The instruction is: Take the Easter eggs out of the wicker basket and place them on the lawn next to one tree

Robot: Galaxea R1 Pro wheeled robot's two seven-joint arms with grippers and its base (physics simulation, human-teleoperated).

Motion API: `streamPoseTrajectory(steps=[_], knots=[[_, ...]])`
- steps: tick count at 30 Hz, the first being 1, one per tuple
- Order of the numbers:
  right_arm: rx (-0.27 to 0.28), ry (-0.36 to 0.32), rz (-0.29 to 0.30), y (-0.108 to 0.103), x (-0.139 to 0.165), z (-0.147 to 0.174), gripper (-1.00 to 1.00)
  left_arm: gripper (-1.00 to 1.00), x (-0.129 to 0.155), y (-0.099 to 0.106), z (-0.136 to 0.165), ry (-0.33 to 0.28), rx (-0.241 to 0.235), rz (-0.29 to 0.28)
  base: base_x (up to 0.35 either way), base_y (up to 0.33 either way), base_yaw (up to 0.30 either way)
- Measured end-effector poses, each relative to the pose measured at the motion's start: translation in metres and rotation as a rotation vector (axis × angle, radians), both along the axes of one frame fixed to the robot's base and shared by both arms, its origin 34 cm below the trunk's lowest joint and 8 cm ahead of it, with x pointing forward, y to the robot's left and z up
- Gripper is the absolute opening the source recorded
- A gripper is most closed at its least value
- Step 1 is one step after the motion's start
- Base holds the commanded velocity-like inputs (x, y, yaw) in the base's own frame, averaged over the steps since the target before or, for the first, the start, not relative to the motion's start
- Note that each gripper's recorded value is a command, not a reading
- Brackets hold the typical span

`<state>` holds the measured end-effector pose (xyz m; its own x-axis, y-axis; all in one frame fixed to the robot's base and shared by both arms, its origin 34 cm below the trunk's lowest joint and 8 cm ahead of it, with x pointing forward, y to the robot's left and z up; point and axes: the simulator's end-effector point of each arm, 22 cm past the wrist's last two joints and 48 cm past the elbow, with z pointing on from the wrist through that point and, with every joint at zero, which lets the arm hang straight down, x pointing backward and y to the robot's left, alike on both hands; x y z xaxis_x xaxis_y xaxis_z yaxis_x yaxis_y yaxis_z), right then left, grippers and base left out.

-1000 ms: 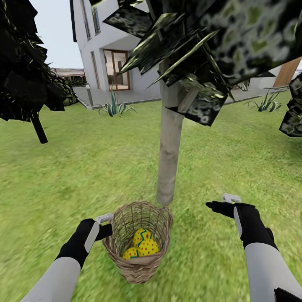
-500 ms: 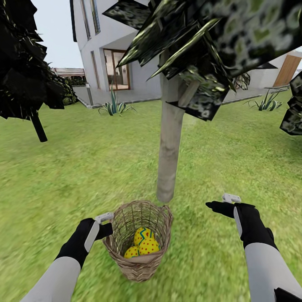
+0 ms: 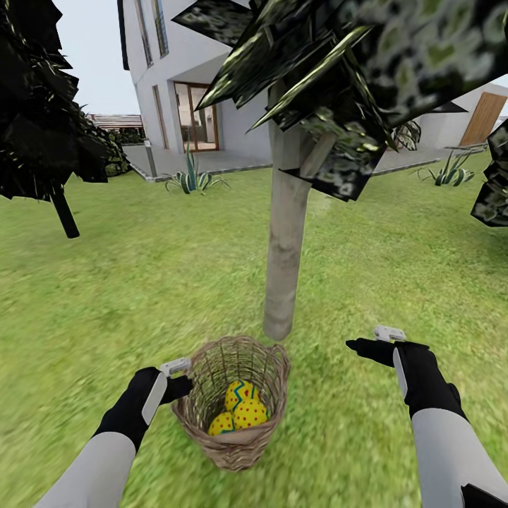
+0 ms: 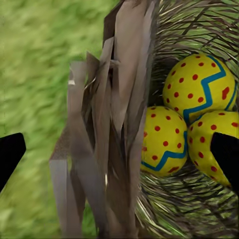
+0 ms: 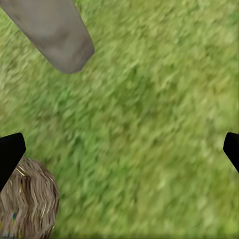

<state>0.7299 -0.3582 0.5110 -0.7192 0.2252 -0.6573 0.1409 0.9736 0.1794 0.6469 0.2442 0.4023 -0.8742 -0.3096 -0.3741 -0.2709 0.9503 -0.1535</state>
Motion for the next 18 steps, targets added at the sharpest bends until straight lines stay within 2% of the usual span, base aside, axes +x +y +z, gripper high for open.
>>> streamPoseTrajectory(steps=[4, 9, 12, 14, 15, 18], knots=[[0.000, 0.000, 0.000, 0.000, 0.000, 0.000, 1.00, 1.00, 0.000, 0.001, 0.000, -0.001, 0.000, 0.001, 0.000, 0.000, 0.000], [0.001, 0.000, 0.000, 0.001, 0.003, 0.011, 1.00, 1.00, 0.006, 0.003, 0.015, -0.011, 0.002, 0.005, 0.000, 0.000, 0.000], [0.001, 0.002, 0.003, 0.002, 0.004, 0.016, 1.00, 1.00, 0.029, 0.012, 0.050, -0.088, 0.019, 0.014, 0.000, 0.000, 0.000], [0.002, 0.005, 0.007, 0.005, 0.005, 0.020, 1.00, 1.00, 0.041, 0.030, 0.082, -0.151, 0.042, 0.028, 0.000, 0.000, 0.000], [0.008, 0.007, 0.013, 0.012, 0.005, 0.021, 1.00, 1.00, 0.045, 0.035, 0.100, -0.173, 0.032, 0.034, 0.000, 0.000, 0.000], [0.030, 0.011, 0.038, 0.038, 0.008, 0.025, 1.00, 1.00, 0.055, 0.055, 0.153, -0.235, -0.051, 0.081, 0.000, 0.000, 0.000]])
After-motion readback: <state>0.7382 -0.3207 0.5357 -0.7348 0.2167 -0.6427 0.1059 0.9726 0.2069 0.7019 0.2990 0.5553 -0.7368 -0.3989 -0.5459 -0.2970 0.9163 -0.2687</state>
